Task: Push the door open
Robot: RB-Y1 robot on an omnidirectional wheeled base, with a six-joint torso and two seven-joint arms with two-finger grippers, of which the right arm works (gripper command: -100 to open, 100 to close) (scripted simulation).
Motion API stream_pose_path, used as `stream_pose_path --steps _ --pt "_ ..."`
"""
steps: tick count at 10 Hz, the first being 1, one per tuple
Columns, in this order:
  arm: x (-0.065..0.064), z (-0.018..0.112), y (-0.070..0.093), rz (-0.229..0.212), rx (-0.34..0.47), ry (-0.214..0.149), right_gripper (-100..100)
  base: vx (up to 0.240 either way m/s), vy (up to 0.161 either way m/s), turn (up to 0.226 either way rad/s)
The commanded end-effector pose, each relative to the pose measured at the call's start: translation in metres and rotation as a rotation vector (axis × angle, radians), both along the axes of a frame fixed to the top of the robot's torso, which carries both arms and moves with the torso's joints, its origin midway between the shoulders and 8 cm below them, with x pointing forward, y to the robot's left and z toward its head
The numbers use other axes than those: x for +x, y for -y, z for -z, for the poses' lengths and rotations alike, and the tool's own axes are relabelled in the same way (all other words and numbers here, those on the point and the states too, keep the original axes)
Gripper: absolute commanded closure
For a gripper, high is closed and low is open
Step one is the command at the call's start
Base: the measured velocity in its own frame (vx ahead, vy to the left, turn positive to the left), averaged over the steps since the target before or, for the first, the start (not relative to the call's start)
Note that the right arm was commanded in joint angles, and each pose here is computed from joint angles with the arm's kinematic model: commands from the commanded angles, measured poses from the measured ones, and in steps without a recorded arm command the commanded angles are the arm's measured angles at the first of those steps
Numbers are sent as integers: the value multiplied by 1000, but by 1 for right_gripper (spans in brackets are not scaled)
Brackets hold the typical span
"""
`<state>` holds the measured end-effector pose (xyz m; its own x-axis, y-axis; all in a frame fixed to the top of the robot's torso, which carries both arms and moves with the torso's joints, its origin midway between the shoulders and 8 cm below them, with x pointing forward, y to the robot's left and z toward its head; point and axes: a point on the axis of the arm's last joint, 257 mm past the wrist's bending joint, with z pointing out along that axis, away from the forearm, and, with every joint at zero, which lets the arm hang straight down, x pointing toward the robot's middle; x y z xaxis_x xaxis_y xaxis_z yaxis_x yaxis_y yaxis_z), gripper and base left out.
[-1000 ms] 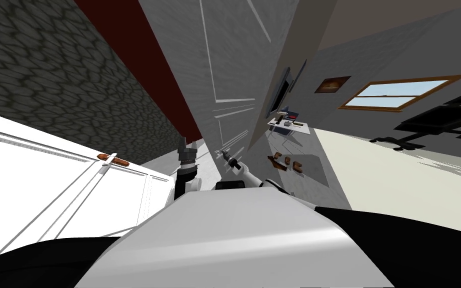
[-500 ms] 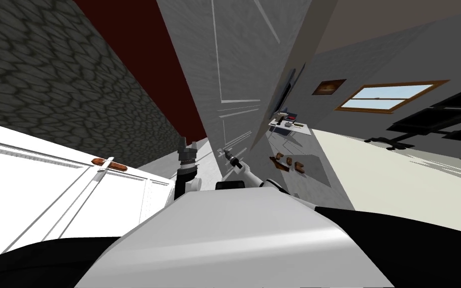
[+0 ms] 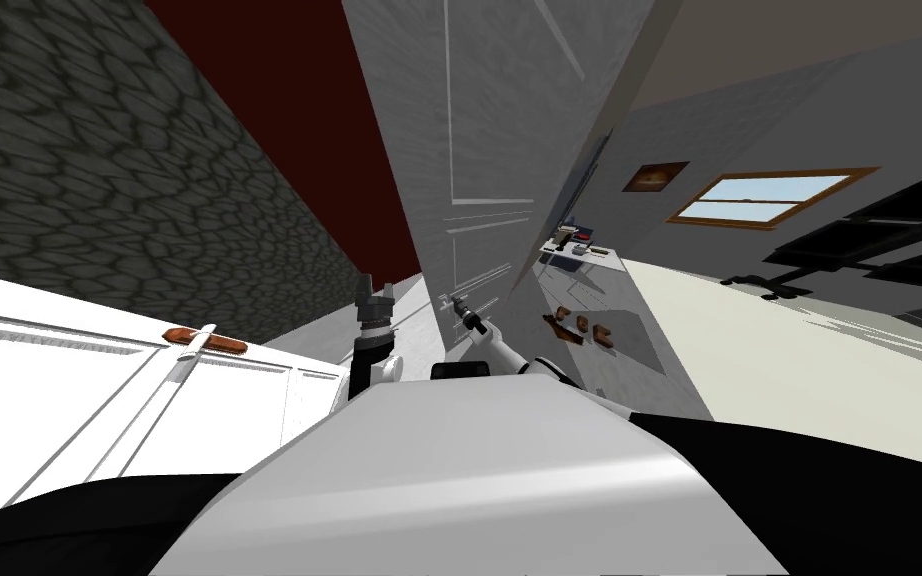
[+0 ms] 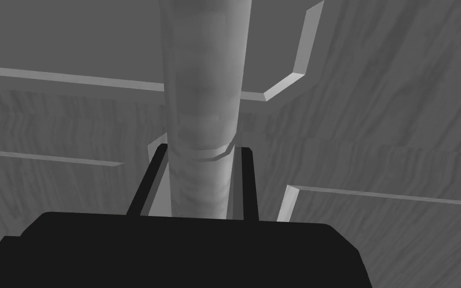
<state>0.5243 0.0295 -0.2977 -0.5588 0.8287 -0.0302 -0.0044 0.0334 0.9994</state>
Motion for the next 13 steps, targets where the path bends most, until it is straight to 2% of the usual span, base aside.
stream_pose_path --steps 1,7,13 --pt "10 -3 13 29 -3 14 100 76 94 -51" --pt "23 -4 35 86 -5 15 100 64 99 -46" --pt "38 -4 59 161 6 12 100 87 149 -61"
